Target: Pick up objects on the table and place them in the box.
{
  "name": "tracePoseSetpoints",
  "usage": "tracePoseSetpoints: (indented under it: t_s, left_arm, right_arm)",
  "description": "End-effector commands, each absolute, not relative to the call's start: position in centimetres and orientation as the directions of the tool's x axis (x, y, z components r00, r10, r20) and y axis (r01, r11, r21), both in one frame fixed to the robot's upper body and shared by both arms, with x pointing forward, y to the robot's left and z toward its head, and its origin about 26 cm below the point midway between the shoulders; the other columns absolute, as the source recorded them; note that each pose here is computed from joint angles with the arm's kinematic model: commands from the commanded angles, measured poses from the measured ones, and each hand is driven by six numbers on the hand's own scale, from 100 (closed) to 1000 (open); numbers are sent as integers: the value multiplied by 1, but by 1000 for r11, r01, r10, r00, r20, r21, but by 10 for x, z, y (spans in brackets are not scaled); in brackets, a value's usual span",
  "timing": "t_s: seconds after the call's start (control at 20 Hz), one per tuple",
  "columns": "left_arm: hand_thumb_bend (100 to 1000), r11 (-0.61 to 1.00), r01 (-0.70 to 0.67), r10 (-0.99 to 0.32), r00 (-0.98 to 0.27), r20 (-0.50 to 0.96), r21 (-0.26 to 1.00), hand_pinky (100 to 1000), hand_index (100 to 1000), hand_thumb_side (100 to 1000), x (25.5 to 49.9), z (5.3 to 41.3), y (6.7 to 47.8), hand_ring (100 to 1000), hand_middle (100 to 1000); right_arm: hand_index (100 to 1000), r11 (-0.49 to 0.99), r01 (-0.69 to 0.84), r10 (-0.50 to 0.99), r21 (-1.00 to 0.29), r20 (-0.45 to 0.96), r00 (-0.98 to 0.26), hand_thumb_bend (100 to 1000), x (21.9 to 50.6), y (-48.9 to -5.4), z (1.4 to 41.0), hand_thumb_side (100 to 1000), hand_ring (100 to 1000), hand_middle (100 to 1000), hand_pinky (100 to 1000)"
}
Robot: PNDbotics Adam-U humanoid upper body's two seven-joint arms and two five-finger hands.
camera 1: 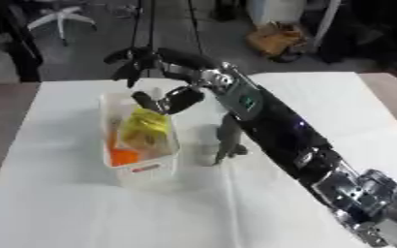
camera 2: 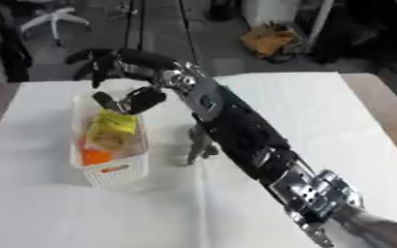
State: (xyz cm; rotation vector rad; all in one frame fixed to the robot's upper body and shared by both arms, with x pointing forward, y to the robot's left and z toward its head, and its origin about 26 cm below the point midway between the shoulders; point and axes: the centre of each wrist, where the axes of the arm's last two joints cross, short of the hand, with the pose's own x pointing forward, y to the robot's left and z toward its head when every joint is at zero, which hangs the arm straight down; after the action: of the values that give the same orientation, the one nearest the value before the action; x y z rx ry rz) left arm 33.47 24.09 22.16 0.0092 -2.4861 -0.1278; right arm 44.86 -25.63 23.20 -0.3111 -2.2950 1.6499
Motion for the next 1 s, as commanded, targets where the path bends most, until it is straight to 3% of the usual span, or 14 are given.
tracePoseSetpoints:
  t_s: [0.05, 0.25, 0.3, 0.45, 0.6, 0.65, 0.75, 0.8, 1.0]
  left_arm:
    - [398, 994, 28, -40, -816, 577, 108, 460, 874, 1000, 333, 232, 241, 738, 841]
    - [398, 994, 27, -40, -816, 577, 108, 460, 874, 1000, 333, 232, 241, 739, 841]
    - [398, 994, 27, -41, -815, 578, 108, 459, 874, 1000, 333, 232, 241, 739, 841]
    - [399, 994, 23, -44, -814, 579, 108, 459, 874, 1000, 333, 231, 242, 739, 841]
    - [400, 994, 16, -49, -811, 582, 107, 458, 874, 1000, 333, 230, 244, 738, 842]
    - [400, 994, 13, -53, -810, 584, 107, 458, 874, 1000, 333, 230, 244, 738, 842]
    - [401, 994, 6, -60, -807, 587, 110, 456, 874, 1000, 333, 229, 246, 738, 842]
    - [402, 994, 0, -66, -805, 589, 111, 454, 874, 1000, 333, 228, 247, 739, 843]
    - [403, 993, -23, -86, -799, 595, 112, 453, 875, 1000, 334, 226, 253, 742, 846]
  right_arm:
    - [874, 306, 87, 361, -948, 31, -932, 205, 448, -264, 251, 226, 686, 959, 702]
    - [876, 301, 111, 370, -947, 9, -929, 172, 448, -262, 245, 250, 686, 957, 704]
    - [878, 301, 112, 373, -947, 8, -928, 105, 448, -262, 243, 281, 689, 959, 706]
    - [879, 320, 100, 386, -942, 33, -922, 100, 449, -265, 238, 321, 684, 959, 704]
    - [870, 350, 87, 392, -933, 61, -918, 100, 446, -271, 235, 443, 690, 957, 703]
    - [870, 363, 84, 392, -928, 70, -917, 100, 444, -274, 235, 443, 690, 957, 703]
    - [869, 385, 82, 386, -919, 79, -919, 100, 439, -278, 236, 472, 713, 958, 722]
    - [880, 395, 81, 381, -915, 83, -921, 100, 436, -280, 236, 505, 769, 974, 775]
    - [898, 431, 79, 363, -899, 92, -927, 100, 422, -288, 240, 515, 828, 1000, 837]
